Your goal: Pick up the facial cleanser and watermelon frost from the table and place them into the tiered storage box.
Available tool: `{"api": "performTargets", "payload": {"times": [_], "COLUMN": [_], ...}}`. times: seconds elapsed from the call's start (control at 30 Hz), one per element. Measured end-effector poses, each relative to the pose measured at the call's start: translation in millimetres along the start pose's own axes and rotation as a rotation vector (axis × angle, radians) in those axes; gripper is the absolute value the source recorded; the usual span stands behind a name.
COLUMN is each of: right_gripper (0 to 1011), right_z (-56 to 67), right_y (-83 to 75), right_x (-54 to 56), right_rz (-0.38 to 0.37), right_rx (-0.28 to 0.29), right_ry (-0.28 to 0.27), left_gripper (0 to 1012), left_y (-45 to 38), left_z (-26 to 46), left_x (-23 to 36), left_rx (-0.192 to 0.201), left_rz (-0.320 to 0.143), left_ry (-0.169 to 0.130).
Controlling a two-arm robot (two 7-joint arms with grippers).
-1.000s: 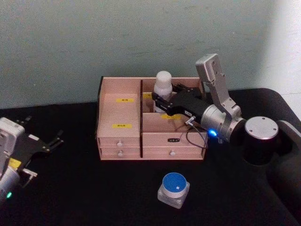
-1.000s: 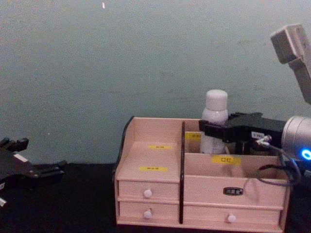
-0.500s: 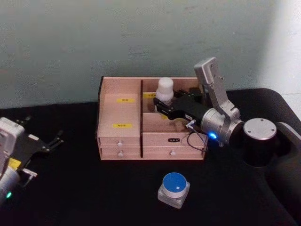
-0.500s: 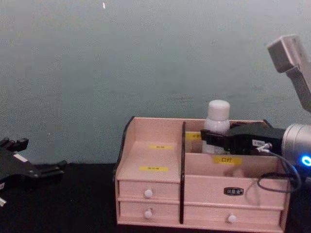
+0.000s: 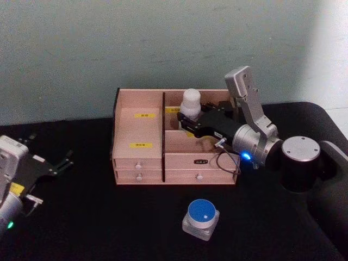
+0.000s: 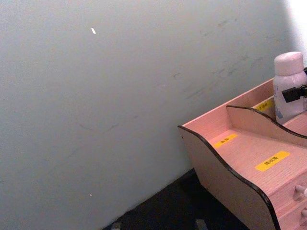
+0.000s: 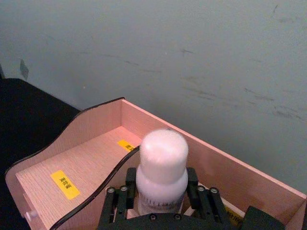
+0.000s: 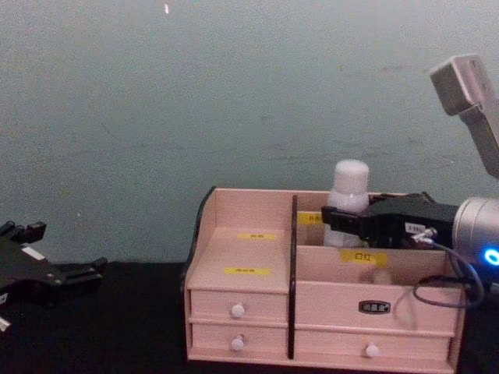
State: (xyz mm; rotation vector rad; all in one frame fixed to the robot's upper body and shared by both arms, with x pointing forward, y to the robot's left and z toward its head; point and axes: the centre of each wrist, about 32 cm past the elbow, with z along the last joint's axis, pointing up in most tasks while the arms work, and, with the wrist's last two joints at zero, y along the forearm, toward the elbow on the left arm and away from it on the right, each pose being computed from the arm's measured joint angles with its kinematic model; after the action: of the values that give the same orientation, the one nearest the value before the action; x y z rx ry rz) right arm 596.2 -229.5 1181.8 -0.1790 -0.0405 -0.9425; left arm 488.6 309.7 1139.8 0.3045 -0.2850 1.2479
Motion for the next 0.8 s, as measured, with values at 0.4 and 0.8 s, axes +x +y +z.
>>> {"api": "performTargets", "payload": {"times": [0.4,0.8], "right_gripper": [942,1000], "right_z": [0.0,1.1], "right_y": [-0.2,-1.9], "right_x": [-0.1,-0.9], "right_rz": [0.001,-0.004], "right_rx": [0.002,0.012], "right_ry": [-0.002,-0.003], "left_gripper": [1001,1001], "left_y": [0.0,0.0], "left_z": [0.0,0.0], "left_x": [0.0,0.0], "left_rx": [0.0,0.0], "left_rz": [0.0,0.0], "left_ry": [0.0,0.0]}}
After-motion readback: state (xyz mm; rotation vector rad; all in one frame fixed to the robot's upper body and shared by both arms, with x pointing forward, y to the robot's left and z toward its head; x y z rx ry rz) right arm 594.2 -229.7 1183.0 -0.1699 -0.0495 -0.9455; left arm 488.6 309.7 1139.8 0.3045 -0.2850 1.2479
